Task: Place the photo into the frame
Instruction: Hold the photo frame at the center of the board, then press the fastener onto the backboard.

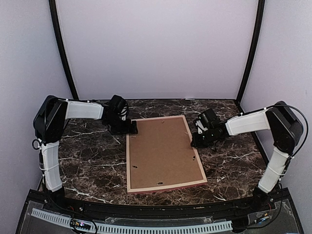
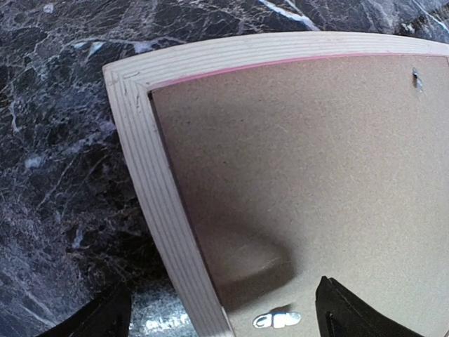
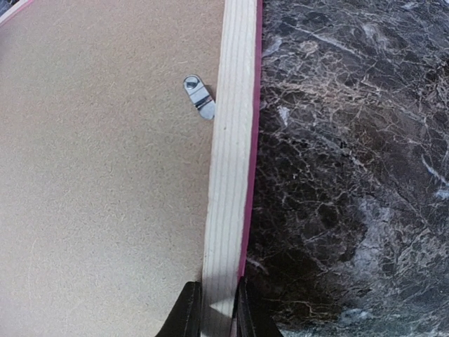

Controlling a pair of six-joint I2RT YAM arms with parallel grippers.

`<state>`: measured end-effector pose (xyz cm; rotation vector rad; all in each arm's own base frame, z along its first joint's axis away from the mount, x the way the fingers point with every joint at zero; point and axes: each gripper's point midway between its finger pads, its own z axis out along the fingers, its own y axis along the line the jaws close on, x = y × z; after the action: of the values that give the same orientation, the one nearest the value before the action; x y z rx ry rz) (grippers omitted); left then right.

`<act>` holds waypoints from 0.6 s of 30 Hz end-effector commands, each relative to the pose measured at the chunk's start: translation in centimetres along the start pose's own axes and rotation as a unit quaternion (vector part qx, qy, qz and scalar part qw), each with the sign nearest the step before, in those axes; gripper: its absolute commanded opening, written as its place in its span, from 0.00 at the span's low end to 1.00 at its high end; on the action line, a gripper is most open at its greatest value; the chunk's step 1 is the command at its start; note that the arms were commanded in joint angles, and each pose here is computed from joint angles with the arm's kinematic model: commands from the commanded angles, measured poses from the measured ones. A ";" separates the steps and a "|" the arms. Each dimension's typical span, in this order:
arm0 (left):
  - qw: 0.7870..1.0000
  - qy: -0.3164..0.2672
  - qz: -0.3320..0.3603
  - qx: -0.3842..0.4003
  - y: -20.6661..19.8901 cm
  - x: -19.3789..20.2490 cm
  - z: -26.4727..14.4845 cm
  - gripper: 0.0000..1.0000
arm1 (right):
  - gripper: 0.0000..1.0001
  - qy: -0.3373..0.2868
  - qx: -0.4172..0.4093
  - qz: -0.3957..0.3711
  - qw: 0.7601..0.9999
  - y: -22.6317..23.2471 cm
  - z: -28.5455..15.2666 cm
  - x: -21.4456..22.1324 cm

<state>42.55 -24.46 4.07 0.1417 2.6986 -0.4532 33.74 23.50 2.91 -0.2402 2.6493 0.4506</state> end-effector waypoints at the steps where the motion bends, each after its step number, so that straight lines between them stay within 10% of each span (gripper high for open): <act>1: 0.999 0.007 0.004 -0.040 0.8 0.1 -0.1 0.93 | 0.17 0.037 0.002 -0.006 0.999 0.0 0.6 2.5; 18: 0.991 0.073 0.049 -0.098 1.9 3.9 0.8 0.76 | 0.17 0.034 0.005 -0.009 0.999 -0.1 0.4 2.3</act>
<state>42.21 -23.97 2.92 0.1830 2.7355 -0.2679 33.74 23.48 2.90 -0.2400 2.6487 0.4454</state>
